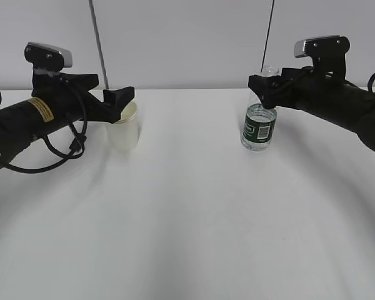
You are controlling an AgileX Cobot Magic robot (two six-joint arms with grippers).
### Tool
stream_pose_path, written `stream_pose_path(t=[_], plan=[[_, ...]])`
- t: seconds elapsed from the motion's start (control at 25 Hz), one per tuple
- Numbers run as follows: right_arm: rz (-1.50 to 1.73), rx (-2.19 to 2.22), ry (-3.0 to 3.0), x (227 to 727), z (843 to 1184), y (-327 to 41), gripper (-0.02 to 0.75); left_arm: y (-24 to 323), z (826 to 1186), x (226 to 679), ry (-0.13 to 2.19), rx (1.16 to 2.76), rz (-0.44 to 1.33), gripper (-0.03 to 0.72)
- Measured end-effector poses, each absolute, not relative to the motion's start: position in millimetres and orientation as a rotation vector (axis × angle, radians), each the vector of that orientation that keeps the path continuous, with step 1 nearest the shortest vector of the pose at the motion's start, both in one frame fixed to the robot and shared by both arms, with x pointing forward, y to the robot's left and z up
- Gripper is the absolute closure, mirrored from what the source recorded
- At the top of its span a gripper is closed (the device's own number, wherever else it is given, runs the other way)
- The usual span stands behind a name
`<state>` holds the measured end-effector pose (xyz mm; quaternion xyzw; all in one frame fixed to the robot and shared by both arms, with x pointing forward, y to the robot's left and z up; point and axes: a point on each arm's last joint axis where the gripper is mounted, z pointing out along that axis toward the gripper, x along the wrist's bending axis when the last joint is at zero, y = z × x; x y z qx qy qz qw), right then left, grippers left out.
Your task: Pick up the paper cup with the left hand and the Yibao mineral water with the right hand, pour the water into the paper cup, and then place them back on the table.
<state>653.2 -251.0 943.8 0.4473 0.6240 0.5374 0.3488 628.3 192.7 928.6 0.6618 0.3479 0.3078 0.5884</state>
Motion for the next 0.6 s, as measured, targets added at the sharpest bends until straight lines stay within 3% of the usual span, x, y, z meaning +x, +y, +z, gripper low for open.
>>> stream_pose_path(t=[0.6], plan=[[1.366, 1.150, 1.596, 651, 973, -253, 0.091, 193, 936, 626, 0.818, 1.555, 0.708, 0.097]])
